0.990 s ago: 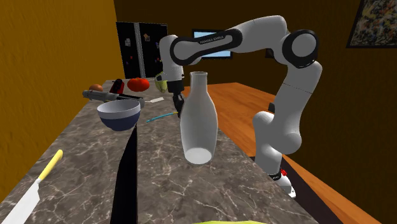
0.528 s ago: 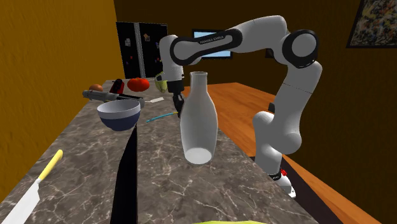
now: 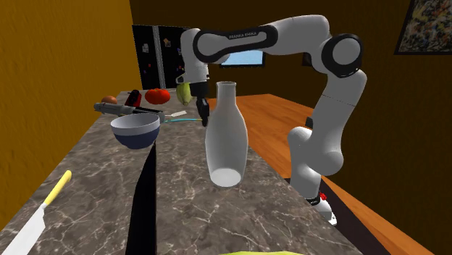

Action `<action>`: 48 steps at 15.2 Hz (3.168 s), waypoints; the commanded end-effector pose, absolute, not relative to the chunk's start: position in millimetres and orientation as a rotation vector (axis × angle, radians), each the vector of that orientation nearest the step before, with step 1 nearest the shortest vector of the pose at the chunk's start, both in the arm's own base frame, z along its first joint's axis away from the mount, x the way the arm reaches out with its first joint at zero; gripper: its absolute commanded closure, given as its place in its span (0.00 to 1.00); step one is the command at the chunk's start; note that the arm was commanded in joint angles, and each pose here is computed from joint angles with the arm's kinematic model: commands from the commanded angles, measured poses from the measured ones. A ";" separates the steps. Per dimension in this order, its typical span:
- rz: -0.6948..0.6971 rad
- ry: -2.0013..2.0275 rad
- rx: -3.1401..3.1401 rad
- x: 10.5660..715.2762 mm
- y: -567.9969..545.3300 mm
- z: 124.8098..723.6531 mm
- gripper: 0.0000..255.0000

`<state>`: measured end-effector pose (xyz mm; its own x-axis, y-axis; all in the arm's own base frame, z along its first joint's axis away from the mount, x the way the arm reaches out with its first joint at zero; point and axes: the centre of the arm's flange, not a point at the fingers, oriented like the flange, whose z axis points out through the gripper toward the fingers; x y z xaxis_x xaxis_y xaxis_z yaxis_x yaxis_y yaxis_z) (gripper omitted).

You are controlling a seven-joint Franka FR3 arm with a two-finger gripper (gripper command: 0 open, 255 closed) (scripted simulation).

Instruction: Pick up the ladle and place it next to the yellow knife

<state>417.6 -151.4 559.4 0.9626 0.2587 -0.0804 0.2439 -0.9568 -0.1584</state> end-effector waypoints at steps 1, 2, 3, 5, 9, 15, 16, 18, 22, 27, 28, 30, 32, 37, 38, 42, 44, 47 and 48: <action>0.151 -0.382 -2.966 417.8 -151.5 570.0 1.00; 0.151 -0.382 -2.966 417.8 -151.5 575.3 1.00; 0.151 -0.382 -2.966 417.8 -151.5 580.6 1.00; 0.151 -0.382 -2.966 417.8 -151.5 591.1 1.00; 0.151 -0.382 -2.966 417.8 -151.5 612.3 1.00; 0.151 -0.382 -2.966 417.8 -151.5 644.0 1.00; 0.151 -0.382 -2.966 417.8 -151.5 647.2 1.00; 0.151 -0.382 -2.966 426.4 -126.5 647.4 1.00; 0.151 -0.382 -2.966 443.6 -76.6 647.8 1.00; 0.151 -0.382 -2.966 465.1 -14.2 648.3 1.00; 0.151 -0.382 -2.966 469.4 -1.7 648.4 1.00; 0.151 -0.382 -2.966 478.0 23.3 648.6 1.00; 0.151 -0.382 -2.966 486.6 48.2 648.8 1.00; 0.151 -0.382 -2.966 508.1 110.6 649.2 1.00; 0.151 -0.382 -2.966 511.8 121.2 649.3 1.00; 0.151 -0.382 -2.966 511.8 121.2 628.2 1.00; 0.151 -0.382 -2.966 511.8 121.2 617.6 1.00; 0.151 -0.382 -2.966 511.8 121.2 601.8 1.00; 0.151 -0.382 -2.966 511.8 121.2 596.5 1.00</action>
